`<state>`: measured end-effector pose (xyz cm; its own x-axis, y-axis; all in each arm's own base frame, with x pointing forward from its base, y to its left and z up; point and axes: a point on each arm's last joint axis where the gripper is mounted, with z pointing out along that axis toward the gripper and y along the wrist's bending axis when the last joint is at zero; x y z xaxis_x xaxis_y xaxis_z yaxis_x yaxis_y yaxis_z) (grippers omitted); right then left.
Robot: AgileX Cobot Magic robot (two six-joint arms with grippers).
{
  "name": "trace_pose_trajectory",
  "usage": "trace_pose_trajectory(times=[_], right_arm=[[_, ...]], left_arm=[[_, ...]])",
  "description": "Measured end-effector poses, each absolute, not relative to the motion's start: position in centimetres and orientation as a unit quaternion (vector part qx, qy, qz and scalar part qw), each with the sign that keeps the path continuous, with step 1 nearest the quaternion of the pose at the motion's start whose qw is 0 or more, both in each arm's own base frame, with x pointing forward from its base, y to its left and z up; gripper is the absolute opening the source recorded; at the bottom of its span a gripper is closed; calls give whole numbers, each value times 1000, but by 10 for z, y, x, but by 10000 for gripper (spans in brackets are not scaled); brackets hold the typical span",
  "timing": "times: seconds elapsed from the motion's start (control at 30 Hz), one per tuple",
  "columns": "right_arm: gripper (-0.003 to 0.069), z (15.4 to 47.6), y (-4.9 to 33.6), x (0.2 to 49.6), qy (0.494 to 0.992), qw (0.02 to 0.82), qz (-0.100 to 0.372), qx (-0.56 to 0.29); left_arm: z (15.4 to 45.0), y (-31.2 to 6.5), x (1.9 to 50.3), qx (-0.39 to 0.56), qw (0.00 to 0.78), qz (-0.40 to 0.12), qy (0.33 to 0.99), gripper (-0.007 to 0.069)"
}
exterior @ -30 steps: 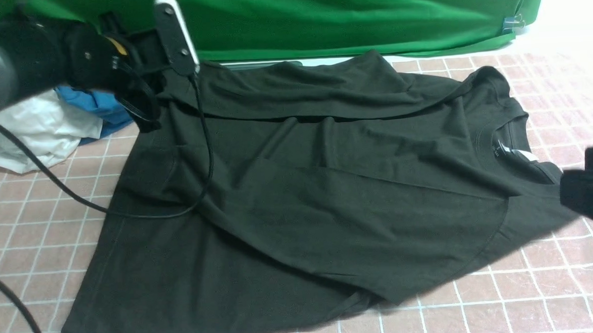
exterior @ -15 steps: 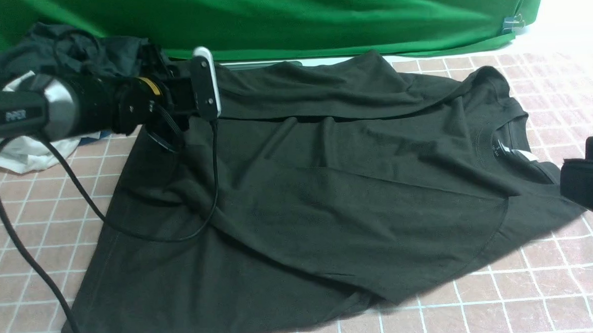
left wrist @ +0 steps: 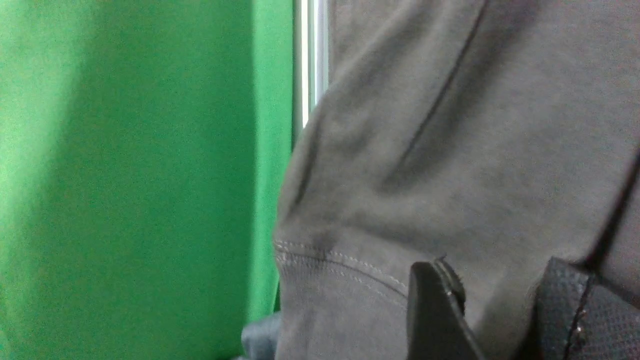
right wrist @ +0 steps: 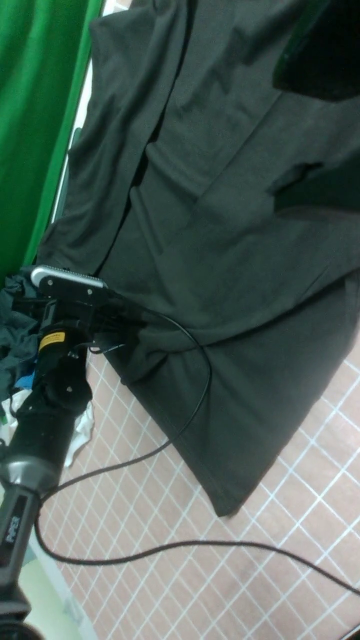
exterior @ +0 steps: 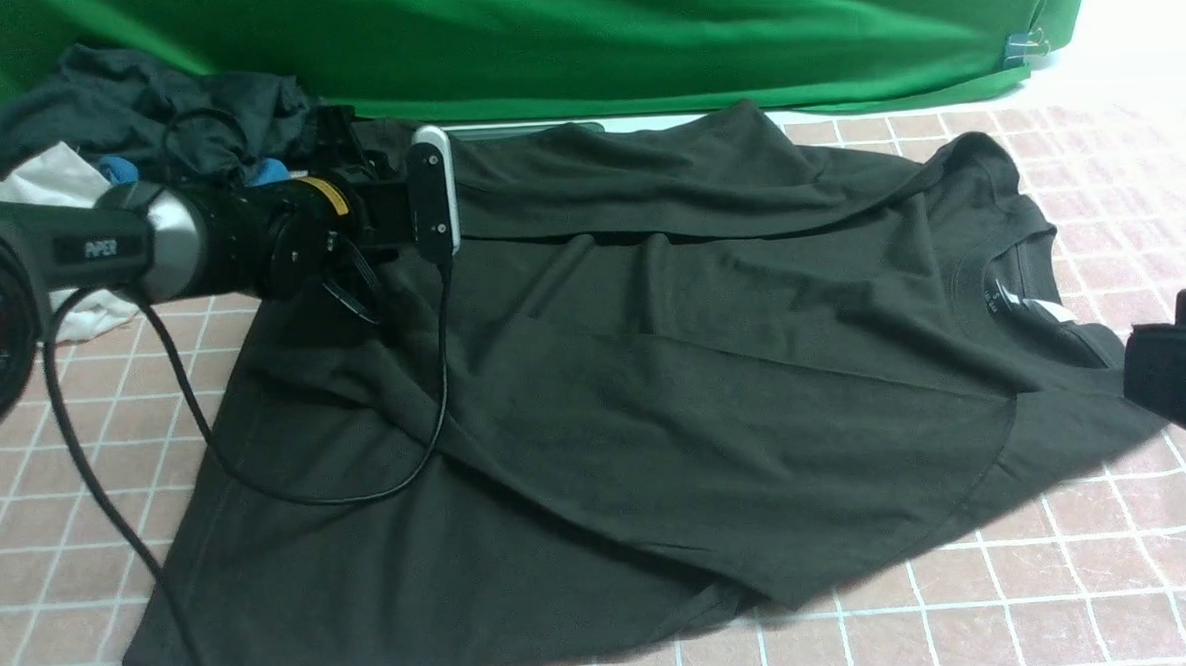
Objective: Fold a long-sleeved shirt over a pink coffee tablecloth.
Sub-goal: 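Grab the top left corner of the dark shirt with the left gripper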
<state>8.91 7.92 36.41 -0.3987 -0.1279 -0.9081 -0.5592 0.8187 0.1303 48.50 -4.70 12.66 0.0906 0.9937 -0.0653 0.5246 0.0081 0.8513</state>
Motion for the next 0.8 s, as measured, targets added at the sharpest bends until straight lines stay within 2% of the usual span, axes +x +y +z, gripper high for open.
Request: trace_pose_trajectory(times=[0.13,0.27,0.37,0.4,0.43,0.63,0.8], right_arm=[[262,364,79,89,811,503,217,-205],[262,363,79,89,814,499,221,-199],[261,363,79,89,817,496,222,-195],[260,363,79,89,818,495,222,-194],[258,362,79,89,820,492,224,-190],[254,360,78,88,827,481,223,-186],[254,360,78,88,828,479,224,-185]], left_arm=[[125,-47,492,626,384,307,605,258],[123,-47,495,624,380,303,612,190],[123,-47,495,625,374,299,616,74],[123,-47,494,625,374,299,617,68],[126,-46,493,626,364,293,624,31],[151,-41,480,627,314,265,662,18],[178,-40,472,613,310,253,681,18]])
